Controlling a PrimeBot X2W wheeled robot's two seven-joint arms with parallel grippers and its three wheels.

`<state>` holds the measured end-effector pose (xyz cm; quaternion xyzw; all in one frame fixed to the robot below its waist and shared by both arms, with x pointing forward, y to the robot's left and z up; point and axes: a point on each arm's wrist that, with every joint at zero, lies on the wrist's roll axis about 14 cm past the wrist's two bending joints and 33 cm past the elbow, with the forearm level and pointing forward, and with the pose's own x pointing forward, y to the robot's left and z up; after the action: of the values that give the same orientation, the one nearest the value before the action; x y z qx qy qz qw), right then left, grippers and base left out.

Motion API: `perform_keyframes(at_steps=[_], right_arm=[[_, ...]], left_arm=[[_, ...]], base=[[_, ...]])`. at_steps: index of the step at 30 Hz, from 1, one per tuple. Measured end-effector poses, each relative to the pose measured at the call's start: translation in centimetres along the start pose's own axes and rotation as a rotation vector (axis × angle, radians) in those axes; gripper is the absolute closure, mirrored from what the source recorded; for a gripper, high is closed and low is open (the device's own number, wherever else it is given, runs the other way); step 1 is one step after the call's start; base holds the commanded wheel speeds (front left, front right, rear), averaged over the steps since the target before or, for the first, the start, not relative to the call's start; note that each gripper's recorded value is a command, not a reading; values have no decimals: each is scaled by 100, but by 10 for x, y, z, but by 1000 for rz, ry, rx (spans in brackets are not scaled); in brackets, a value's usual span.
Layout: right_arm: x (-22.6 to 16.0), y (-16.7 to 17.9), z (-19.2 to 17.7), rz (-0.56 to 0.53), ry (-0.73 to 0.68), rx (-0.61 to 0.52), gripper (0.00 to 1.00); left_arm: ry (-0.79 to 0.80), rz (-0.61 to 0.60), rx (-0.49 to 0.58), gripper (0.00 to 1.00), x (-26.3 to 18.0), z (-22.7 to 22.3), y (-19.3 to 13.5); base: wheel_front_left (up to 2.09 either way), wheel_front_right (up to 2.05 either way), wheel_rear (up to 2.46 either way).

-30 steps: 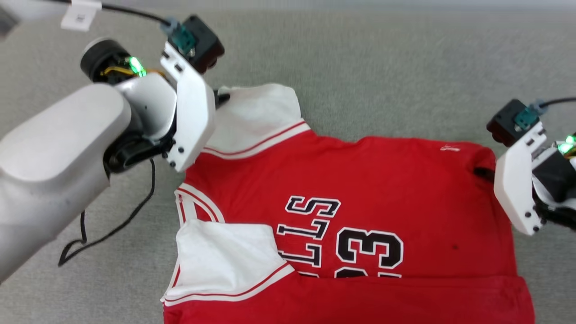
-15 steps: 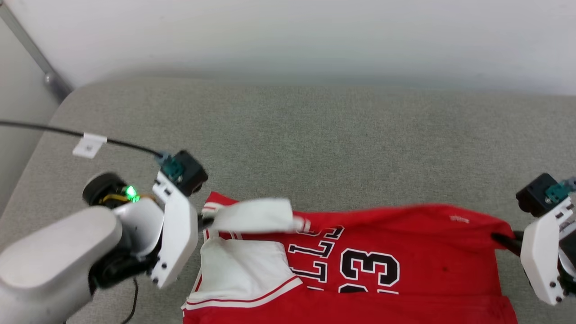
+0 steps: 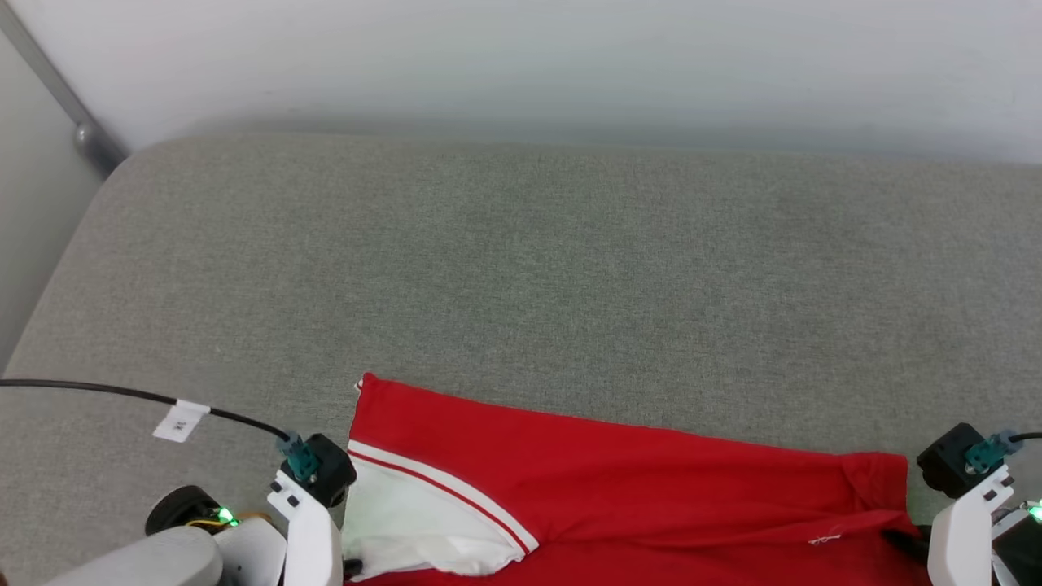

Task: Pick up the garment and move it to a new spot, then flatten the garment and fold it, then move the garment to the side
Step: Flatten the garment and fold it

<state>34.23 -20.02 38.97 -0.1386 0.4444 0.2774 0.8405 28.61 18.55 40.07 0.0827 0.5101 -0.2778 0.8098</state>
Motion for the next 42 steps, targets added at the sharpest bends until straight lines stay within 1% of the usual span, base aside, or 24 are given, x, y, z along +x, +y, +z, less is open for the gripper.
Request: perform_keyframes(at_steps=[2, 4, 5, 6, 7, 10, 14, 16, 21, 24, 28, 32, 36, 42], right_arm=[[5, 1, -7, 1, 19, 6, 100], [9, 3, -12, 3, 27, 15, 100], [10, 3, -12, 1, 23, 21, 78], [10, 2, -10, -3, 10, 27, 26], [10, 2, -7, -6, -8, 29, 0], [3, 3, 7, -15, -77, 15, 0], [-20, -4, 31, -47, -208, 7, 0], [-34, -10, 43, -71, -277, 11, 0], [-63, -27, 58, -136, -412, 72, 0], [-71, -39, 56, -173, -459, 145, 0], [-66, -40, 41, -176, -467, 264, 0], [-50, -33, 25, -159, -439, 365, 0], [-28, -18, 8, -124, -377, 446, 0], [1, 6, -15, -66, -259, 523, 0]], left_arm=[[7, -12, -11, 100, 7, -4, -3], [5, 0, -14, 100, 11, -5, 1], [3, 5, -13, 95, 12, -5, 2], [-13, 12, -15, 42, 12, -4, 3], [-39, 21, -12, 0, 12, 0, 4], [-144, 58, 16, 0, 3, 16, 9], [-395, 128, 41, 0, -20, 53, 11], [-491, 172, 67, 0, -30, 62, 10], [-722, 287, 95, 0, -51, 81, 8], [-837, 392, 98, 0, -64, 90, 18], [-911, 513, 68, 0, -72, 94, 30], [-991, 594, 28, 0, -83, 106, 33], [-1035, 661, -1, 0, -89, 104, 37], [-1060, 729, -43, 0, -92, 96, 43]], base=[[0, 0, 0], [0, 0, 0], [0, 0, 0], [0, 0, 0], [0, 0, 0], [0, 0, 0], [0, 0, 0], [0, 0, 0], [0, 0, 0], [0, 0, 0], [0, 0, 0], [0, 0, 0], [0, 0, 0], [0, 0, 0]])
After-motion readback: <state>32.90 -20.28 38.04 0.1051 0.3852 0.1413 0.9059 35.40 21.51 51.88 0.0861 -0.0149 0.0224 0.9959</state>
